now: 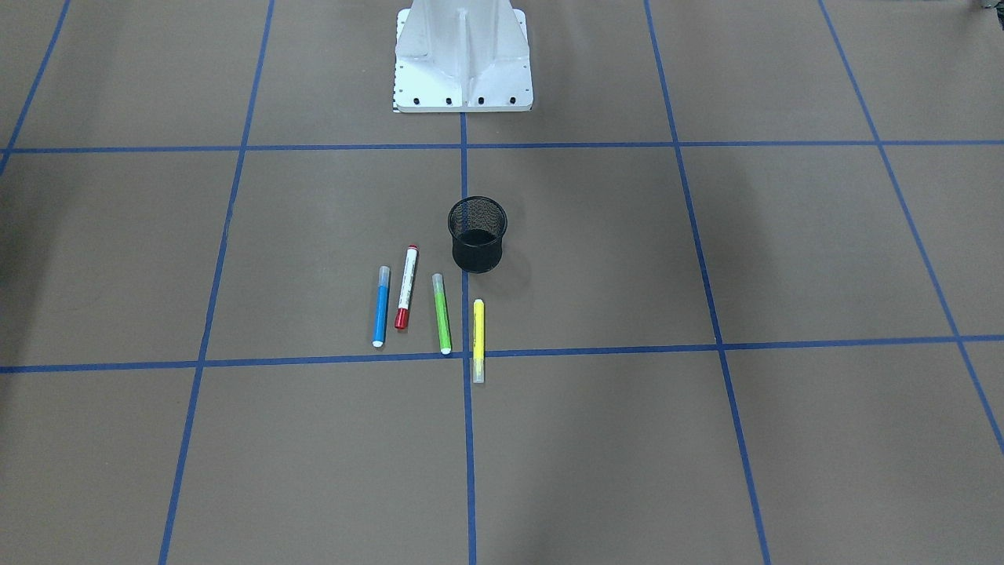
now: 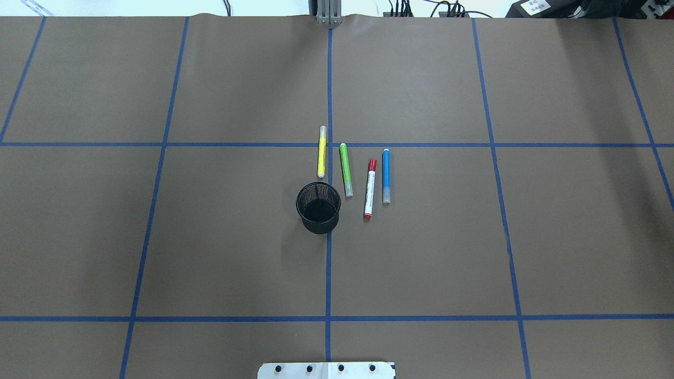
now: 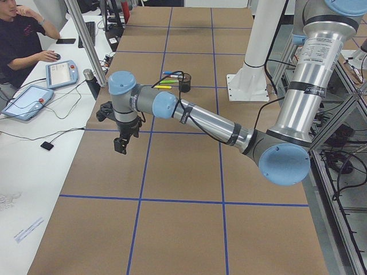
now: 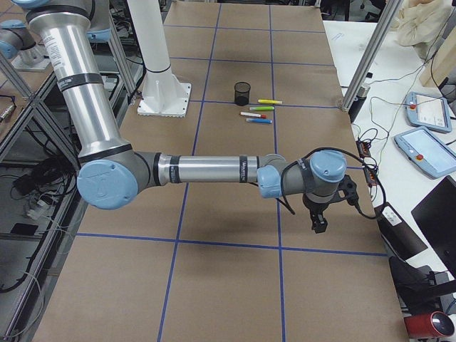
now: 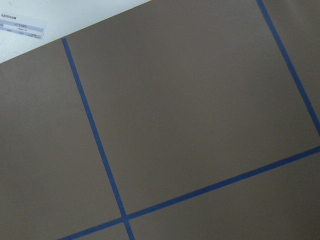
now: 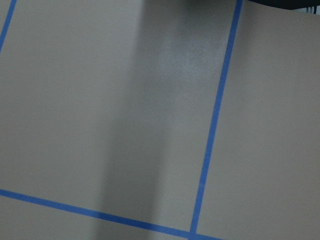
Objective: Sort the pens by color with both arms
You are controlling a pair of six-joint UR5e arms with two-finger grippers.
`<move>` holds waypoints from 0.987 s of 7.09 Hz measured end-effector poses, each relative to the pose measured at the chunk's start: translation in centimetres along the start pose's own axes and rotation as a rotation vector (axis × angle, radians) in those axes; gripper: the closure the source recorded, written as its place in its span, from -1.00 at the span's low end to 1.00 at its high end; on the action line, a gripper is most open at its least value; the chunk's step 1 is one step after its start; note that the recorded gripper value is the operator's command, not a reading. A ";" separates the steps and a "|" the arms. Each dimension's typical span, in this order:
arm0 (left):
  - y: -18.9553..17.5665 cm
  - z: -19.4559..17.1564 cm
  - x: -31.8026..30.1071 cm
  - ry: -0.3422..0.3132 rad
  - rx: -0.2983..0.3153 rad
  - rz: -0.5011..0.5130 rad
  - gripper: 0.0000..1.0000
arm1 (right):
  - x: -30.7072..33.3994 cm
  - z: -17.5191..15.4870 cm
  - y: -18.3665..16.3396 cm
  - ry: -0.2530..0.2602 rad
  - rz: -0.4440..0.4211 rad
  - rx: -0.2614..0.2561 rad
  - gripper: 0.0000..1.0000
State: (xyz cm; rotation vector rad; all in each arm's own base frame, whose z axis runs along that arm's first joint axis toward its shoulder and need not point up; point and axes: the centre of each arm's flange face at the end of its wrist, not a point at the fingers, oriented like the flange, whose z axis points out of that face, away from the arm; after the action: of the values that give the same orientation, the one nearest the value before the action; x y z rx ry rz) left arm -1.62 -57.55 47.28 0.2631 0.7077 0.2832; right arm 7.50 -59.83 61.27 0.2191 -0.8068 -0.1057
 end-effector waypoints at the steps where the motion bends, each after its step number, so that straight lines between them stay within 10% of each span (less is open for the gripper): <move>1: 2.1 0.0 -0.1 0.000 -0.003 -0.007 -0.97 | 1.2 -0.6 2.1 0.006 0.013 0.007 -0.98; 7: 6.9 0.2 -2.0 0.020 -0.025 -0.090 -0.98 | 3.9 -0.5 6.5 0.000 0.080 -0.010 -0.98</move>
State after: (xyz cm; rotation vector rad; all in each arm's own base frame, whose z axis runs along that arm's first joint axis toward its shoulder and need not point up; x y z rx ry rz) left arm -4.08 -51.84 50.88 0.2043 0.7335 0.2093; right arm 10.62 -54.17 65.18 0.1766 -0.8142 -0.0343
